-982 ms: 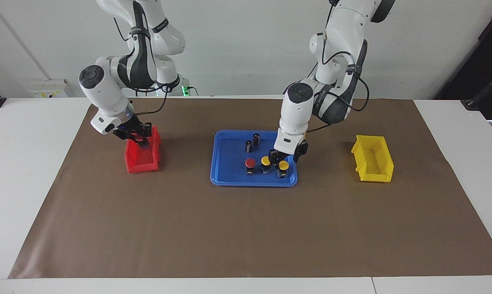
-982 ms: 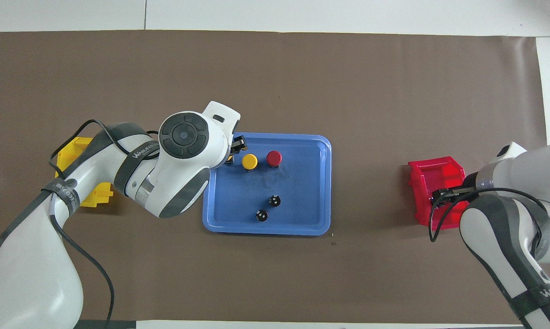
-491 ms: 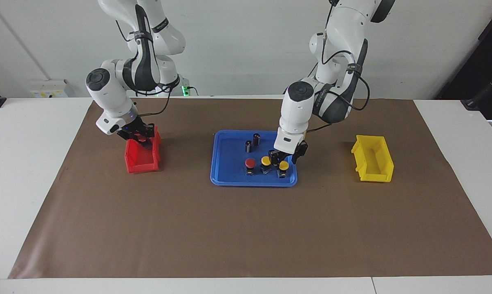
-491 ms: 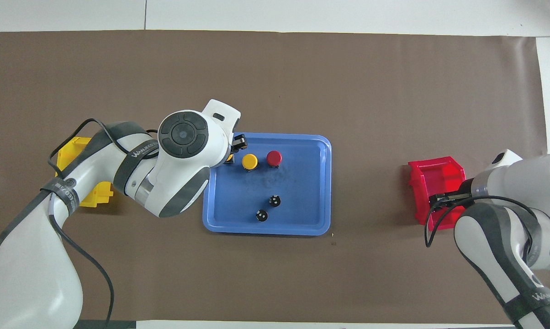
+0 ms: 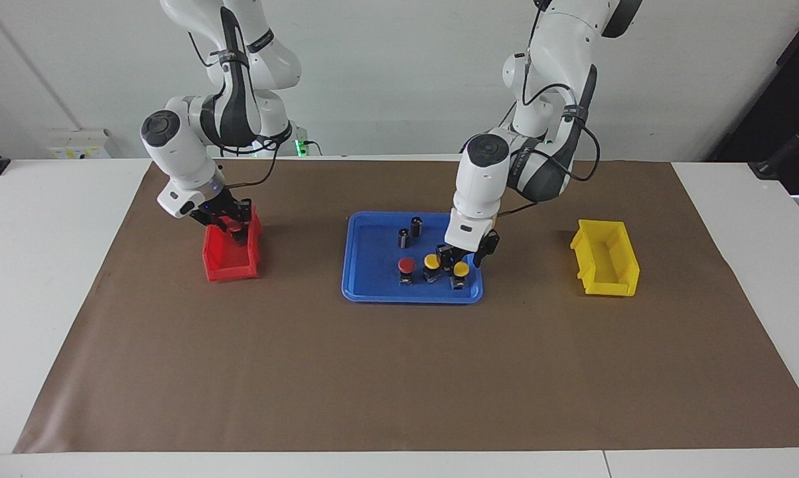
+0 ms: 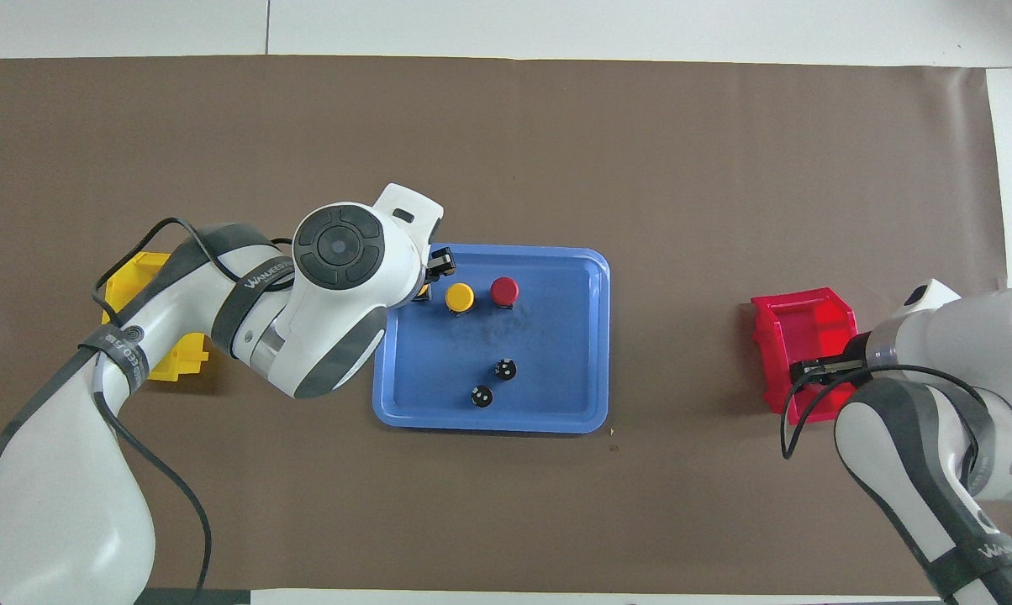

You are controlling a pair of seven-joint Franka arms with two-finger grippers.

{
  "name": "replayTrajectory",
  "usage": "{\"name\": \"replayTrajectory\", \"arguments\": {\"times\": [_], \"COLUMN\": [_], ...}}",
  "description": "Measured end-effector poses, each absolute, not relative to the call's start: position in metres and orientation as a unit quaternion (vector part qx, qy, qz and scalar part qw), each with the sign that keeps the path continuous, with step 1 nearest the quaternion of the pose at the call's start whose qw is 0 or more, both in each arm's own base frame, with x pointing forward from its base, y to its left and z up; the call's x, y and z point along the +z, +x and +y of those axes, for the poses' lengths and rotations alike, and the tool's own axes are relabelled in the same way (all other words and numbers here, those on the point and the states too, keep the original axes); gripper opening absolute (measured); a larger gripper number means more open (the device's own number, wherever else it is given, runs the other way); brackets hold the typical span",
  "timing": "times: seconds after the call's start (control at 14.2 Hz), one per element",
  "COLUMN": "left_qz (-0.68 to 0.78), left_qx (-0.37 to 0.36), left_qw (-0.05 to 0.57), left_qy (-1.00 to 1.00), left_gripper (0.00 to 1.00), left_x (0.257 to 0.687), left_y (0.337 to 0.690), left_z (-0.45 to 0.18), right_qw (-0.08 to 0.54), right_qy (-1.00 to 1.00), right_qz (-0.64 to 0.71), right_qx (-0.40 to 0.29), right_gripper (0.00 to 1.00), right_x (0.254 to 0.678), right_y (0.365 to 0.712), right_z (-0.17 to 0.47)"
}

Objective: Sort red and yellow buttons by color
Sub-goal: 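Carry the yellow button to the yellow bin while the right gripper grasps red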

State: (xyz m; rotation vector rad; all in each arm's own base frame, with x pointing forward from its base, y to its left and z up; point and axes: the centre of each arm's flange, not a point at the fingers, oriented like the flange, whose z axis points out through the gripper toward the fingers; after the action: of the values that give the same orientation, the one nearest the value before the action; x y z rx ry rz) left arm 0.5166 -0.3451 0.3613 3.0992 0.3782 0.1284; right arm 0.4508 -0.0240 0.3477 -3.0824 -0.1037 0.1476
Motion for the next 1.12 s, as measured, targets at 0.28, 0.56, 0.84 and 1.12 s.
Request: {"name": "replayTrajectory", "arguments": {"times": [0.28, 0.56, 0.84, 1.12], "left_qz": [0.127, 0.126, 0.135, 0.112], "left_qx": [0.044, 0.044, 0.028, 0.005], "left_qw": [0.011, 0.011, -0.016, -0.045], "left_qy": [0.991, 0.991, 0.990, 0.993], "left_gripper": [0.52, 0.41, 0.41, 0.41], "left_x": [0.365, 0.364, 0.389, 0.463], "left_y": [0.519, 0.519, 0.527, 0.556], "left_z": [-0.346, -0.347, -0.343, -0.287], "right_qw": [0.027, 0.026, 0.019, 0.026], "right_qy": [-0.998, -0.997, -0.999, -1.000], "right_qz": [-0.040, -0.053, -0.029, 0.009], "right_qx": [0.050, 0.041, 0.034, 0.009], "right_gripper": [0.55, 0.55, 0.78, 0.78], "right_x": [0.379, 0.430, 0.474, 0.491], "right_y": [0.467, 0.494, 0.528, 0.544], "right_z": [-0.021, -0.003, 0.072, 0.150]}}
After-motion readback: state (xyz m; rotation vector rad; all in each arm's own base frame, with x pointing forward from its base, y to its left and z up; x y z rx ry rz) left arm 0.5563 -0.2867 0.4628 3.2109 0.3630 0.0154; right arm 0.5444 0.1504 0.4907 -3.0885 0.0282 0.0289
